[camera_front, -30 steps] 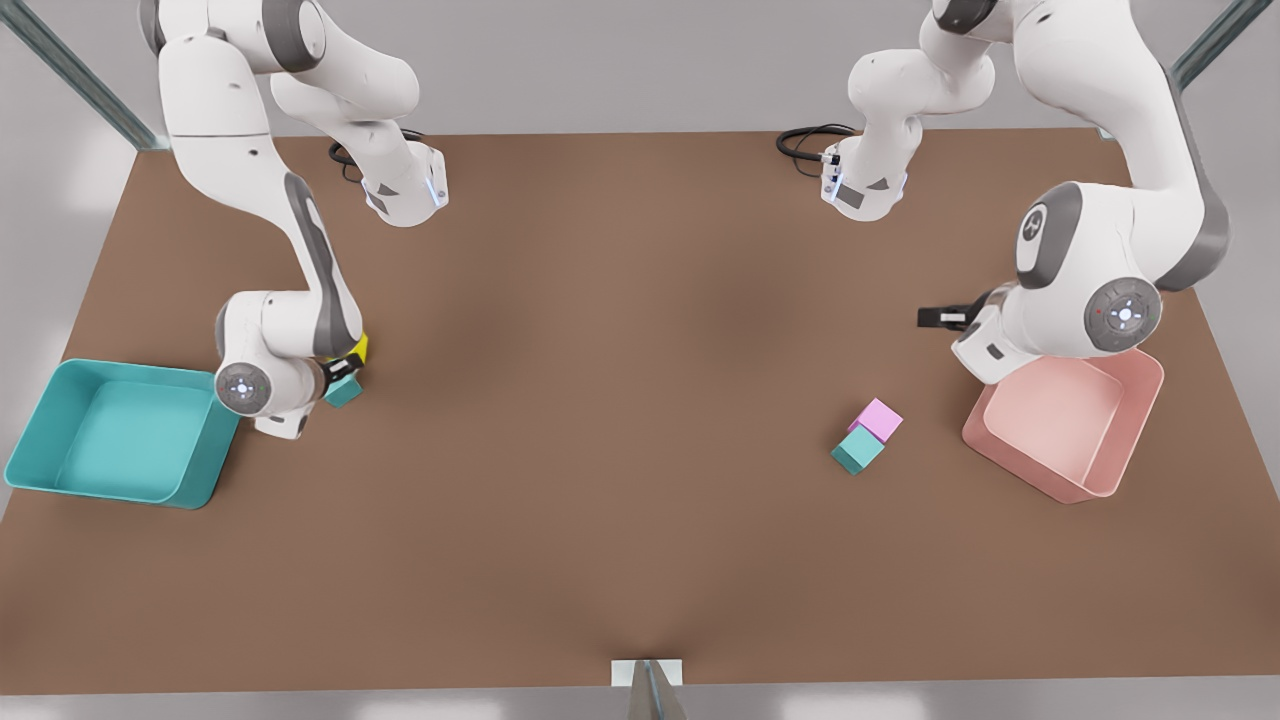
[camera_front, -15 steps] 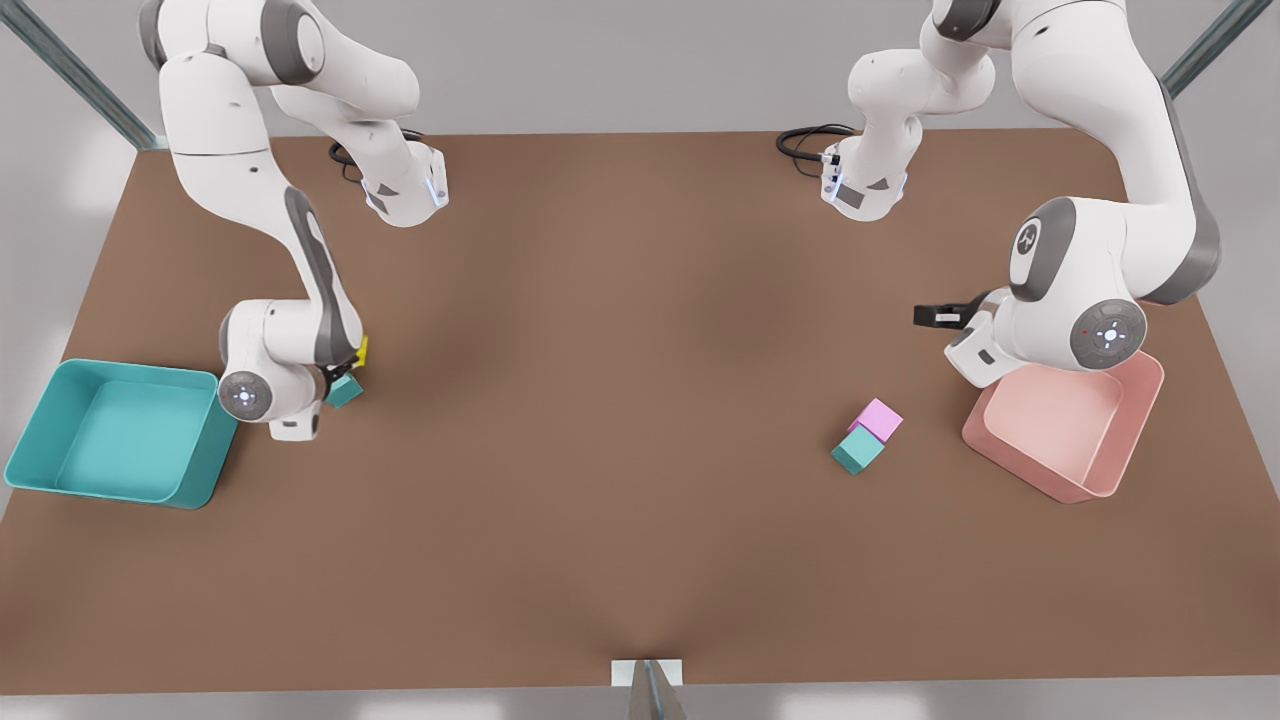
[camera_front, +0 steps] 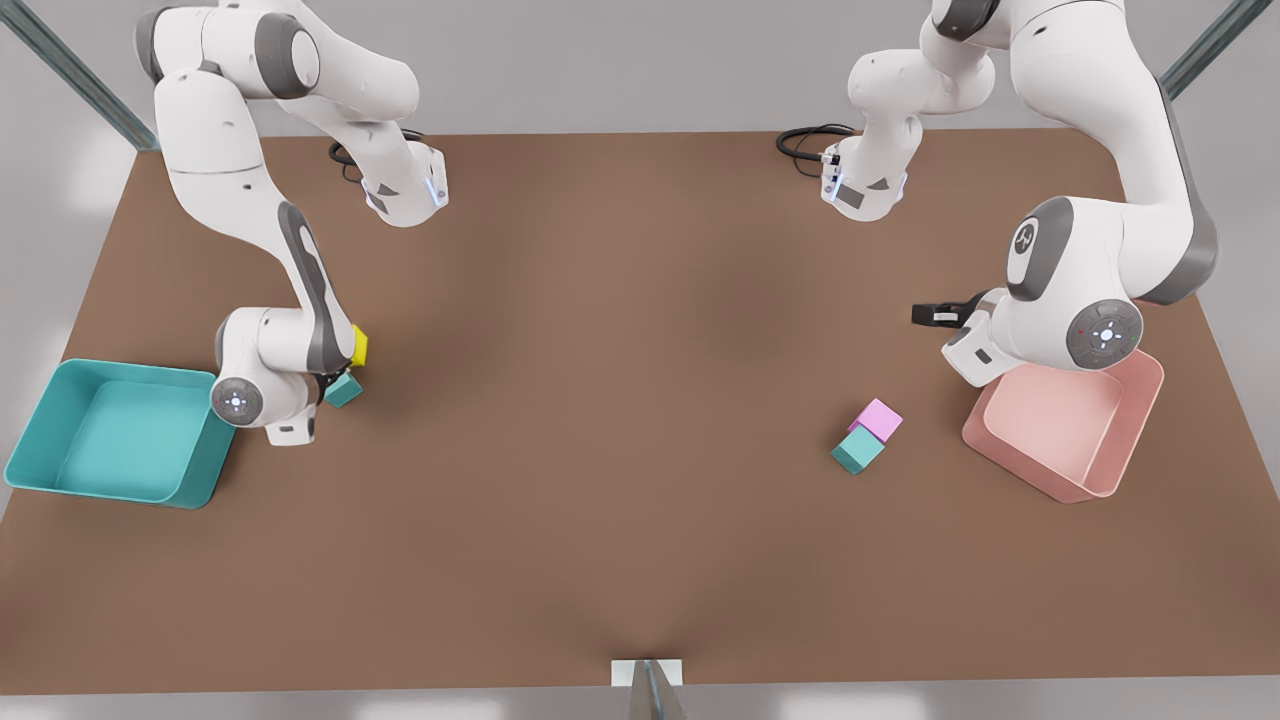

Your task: Stack the two blue cubes on top of each other

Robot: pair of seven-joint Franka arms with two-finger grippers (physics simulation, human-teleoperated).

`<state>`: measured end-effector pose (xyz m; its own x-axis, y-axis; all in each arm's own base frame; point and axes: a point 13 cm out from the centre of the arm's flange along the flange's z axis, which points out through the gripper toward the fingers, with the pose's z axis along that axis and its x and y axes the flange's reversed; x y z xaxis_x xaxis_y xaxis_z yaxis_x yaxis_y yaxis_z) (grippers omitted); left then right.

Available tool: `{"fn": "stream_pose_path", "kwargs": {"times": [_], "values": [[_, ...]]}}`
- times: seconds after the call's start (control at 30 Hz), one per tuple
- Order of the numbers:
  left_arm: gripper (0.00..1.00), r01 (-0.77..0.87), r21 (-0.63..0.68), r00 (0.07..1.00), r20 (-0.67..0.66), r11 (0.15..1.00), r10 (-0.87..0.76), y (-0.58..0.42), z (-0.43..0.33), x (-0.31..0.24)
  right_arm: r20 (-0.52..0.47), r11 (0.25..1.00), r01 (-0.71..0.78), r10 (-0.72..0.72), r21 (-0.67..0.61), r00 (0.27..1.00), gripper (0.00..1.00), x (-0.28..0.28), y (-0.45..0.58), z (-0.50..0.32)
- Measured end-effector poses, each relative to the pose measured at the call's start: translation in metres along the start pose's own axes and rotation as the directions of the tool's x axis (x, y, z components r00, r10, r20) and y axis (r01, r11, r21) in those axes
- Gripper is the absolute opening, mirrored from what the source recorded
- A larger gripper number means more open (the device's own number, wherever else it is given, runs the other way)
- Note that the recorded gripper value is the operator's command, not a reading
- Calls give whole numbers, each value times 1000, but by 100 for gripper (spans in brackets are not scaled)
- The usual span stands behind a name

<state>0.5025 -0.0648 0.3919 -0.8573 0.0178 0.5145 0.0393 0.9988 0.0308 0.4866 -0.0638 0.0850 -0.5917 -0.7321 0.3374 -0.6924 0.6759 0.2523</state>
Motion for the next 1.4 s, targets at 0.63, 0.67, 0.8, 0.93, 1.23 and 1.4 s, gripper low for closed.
{"fn": "stream_pose_path", "kwargs": {"times": [0.63, 0.67, 0.8, 0.93, 1.23, 1.4], "values": [[100, 6, -6, 1000, -6, 1000, -6, 3, -2, 3, 45, 1000, 14, -13, -17, 999, 100, -5, -6, 8], [100, 5, -6, 1000, -12, 1000, -5, 2, -1, 4, 47, 1000, 12, -11, -19, 999, 100, -5, -5, 8], [100, 3, -9, 1000, -25, 1000, -3, 1, -1, 9, 59, 1000, 2, 0, -29, 998, 100, -7, -3, 6], [100, 4, -10, 999, -33, 1000, -4, 2, 0, 11, 66, 999, -13, 16, -37, 998, 100, -8, -1, 4], [100, 4, -16, 999, -53, 1000, -5, 2, 0, 17, 74, 996, -65, 69, -53, 995, 100, -11, 2, 1], [100, 5, -17, 998, -58, 1000, -5, 3, -1, 19, 81, 993, -98, 103, -62, 991, 100, -15, 4, 0]]}}
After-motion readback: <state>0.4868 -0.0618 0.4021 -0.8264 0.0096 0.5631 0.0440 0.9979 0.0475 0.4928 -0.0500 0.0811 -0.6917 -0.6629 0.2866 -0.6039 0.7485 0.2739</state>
